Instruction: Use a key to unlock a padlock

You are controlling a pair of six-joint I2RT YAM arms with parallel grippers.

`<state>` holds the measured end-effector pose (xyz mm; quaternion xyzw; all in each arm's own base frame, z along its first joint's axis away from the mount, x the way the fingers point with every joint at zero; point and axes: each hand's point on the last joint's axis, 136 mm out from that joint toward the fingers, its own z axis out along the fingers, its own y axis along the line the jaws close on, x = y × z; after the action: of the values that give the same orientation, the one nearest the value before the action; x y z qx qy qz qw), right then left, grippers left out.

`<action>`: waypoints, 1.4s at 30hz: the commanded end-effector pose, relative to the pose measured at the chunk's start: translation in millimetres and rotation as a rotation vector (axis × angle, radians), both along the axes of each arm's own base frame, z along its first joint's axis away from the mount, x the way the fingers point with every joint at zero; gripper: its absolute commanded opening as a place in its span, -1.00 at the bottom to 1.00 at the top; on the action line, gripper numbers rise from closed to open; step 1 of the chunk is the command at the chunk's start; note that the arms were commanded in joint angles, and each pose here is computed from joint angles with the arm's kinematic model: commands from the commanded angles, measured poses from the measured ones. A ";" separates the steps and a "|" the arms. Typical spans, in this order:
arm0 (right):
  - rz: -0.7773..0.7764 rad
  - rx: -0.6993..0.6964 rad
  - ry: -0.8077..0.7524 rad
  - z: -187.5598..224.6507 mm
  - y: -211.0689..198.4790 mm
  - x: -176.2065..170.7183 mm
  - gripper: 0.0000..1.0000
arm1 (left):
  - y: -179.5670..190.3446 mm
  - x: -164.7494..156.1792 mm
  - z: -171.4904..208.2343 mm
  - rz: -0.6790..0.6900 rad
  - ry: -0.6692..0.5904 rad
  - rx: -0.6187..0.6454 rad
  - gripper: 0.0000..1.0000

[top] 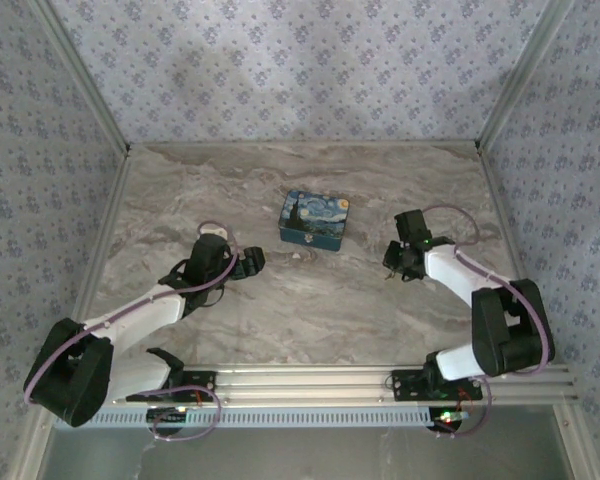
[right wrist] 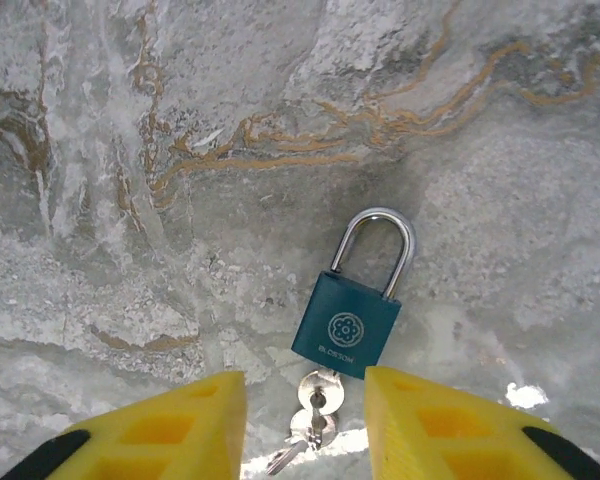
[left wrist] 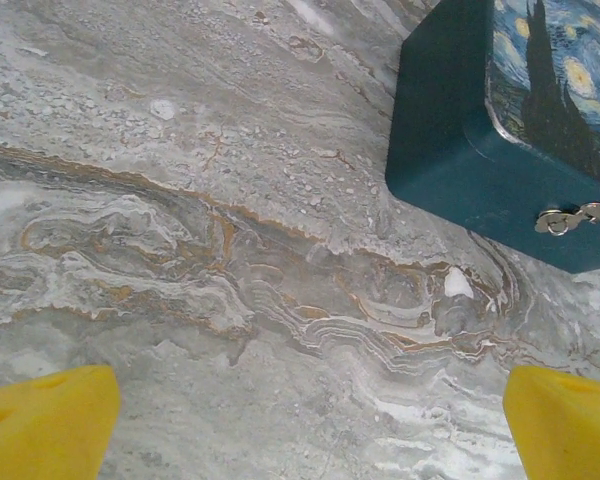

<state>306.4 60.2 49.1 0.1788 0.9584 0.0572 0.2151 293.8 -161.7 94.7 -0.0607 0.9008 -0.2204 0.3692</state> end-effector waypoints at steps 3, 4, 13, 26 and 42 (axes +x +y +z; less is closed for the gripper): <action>-0.023 -0.056 -0.053 34.6 -15.3 0.4 0.07 | 7.7 10.9 30.3 0.040 -0.066 0.048 0.96; -0.025 -0.070 -0.068 40.7 -18.3 1.2 0.16 | 12.5 12.0 32.9 0.058 -0.064 0.071 0.96; -0.127 -0.279 -0.194 85.4 -60.5 21.9 1.00 | 79.2 31.9 66.3 0.241 -0.066 0.335 0.96; -0.149 -0.672 -0.488 100.7 -106.5 53.4 1.00 | 202.7 68.1 50.7 0.472 -0.097 0.695 0.96; 0.038 -0.509 -0.717 52.7 -93.8 72.1 1.00 | 192.0 108.2 7.7 0.361 -0.353 0.568 0.97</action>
<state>361.6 -47.6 79.3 0.1027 0.8338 -0.1649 0.5168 389.9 35.6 89.4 -0.0959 0.8551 0.1344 0.4914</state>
